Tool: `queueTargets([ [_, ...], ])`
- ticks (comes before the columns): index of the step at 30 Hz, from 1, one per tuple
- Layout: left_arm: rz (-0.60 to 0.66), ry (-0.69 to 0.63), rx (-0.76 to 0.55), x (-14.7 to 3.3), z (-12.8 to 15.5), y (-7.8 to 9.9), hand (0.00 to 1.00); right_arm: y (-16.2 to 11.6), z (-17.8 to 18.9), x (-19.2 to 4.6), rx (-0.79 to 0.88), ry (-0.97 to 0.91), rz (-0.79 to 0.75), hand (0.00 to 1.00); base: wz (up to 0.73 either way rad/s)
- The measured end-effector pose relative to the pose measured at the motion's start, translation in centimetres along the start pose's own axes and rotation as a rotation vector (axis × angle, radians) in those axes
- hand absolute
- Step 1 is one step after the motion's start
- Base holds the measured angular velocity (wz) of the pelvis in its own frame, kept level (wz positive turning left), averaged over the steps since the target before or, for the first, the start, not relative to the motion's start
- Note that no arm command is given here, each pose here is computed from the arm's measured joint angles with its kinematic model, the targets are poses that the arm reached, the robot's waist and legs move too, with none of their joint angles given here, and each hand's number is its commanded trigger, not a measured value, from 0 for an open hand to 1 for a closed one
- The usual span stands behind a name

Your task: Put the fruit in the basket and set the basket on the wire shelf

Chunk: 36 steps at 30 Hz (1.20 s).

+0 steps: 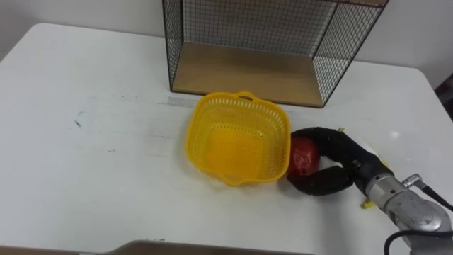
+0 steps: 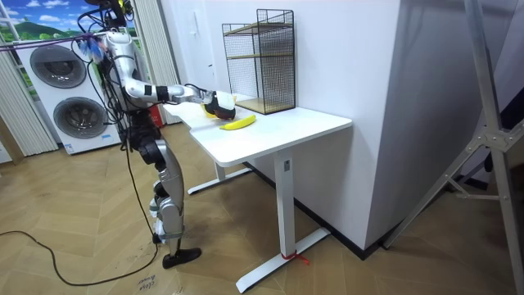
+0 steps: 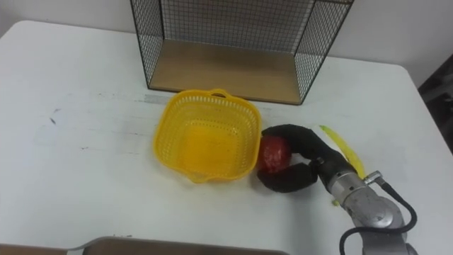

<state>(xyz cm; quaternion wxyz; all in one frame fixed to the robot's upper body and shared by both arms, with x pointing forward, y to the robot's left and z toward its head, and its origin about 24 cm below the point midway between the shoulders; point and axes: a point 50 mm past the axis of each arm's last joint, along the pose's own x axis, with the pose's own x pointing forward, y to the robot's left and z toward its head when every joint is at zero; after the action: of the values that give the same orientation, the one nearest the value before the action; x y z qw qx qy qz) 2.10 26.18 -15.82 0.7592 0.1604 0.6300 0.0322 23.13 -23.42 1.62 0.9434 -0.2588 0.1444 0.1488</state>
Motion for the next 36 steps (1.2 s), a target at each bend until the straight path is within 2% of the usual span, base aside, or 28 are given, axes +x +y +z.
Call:
queueTargets([
  [36, -0.002, 0.027, 0.001, -0.03, -0.65, -0.12, 0.0, 0.21, -0.62, 0.15, 0.066, 0.005, -0.011, 1.0, 0.01],
])
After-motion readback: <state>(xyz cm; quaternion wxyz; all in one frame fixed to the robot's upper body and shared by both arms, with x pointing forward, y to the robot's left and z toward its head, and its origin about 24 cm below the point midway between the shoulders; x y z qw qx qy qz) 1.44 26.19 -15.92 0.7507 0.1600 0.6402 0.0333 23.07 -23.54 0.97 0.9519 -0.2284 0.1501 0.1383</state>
